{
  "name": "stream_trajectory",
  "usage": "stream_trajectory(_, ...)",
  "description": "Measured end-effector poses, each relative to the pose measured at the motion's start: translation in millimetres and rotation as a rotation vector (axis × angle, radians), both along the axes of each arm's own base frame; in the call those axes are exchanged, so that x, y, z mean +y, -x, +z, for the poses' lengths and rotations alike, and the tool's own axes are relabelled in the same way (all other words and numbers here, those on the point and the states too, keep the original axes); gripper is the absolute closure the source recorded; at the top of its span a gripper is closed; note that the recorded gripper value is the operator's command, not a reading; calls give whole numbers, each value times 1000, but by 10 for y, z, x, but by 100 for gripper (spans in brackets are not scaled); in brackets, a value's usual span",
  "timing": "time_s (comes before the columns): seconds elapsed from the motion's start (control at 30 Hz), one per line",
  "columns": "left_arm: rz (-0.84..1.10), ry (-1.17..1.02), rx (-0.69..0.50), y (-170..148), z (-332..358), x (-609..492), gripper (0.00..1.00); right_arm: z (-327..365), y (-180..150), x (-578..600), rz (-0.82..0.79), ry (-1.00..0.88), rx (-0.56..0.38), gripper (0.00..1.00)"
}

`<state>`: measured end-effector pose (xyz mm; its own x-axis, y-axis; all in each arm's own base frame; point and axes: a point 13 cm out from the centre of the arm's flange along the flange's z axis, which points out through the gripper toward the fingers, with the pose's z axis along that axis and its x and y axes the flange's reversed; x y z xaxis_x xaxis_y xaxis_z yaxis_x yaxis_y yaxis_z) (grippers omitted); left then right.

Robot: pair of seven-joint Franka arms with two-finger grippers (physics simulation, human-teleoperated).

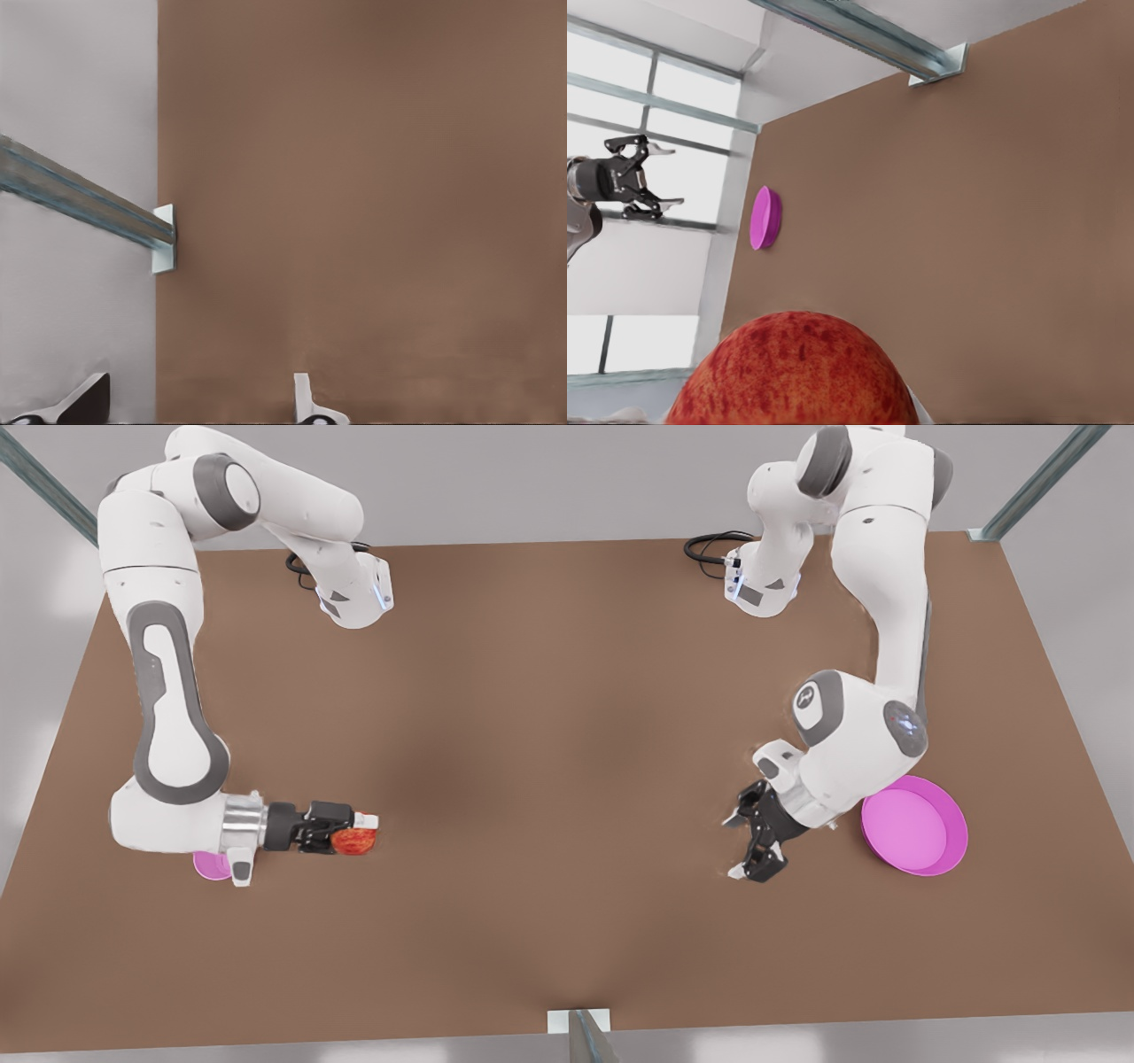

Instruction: Use the left arm to pick up the apple from the plate, transfer it to the gripper of the right arm, and then use the right arm to place it into the bowl

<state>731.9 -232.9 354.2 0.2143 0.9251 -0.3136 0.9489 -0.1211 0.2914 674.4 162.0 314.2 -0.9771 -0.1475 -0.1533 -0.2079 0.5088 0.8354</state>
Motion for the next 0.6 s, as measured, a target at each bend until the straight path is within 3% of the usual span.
stream_trajectory(0.1, 283, -174, 153, 144, 445, 1319, 0, -25, 215, -850, 85, 250, -2, 36)
stream_trajectory(0.2, 546, -198, 285, 718, 700, 2038, 0, -182, 481, -1630, 147, 483, 51, 36)
stream_trajectory(0.27, 670, -215, 335, 912, 702, 2164, 0, -308, 620, -2065, 170, 602, 96, 36)
stream_trajectory(0.4, 868, -230, 408, 1014, 581, 2202, 0, -501, 667, -2551, 174, 744, 125, 36)
stream_trajectory(0.6, 1104, -231, 484, 1026, 332, 2237, 0, -923, 441, -2798, 142, 825, 95, 36)
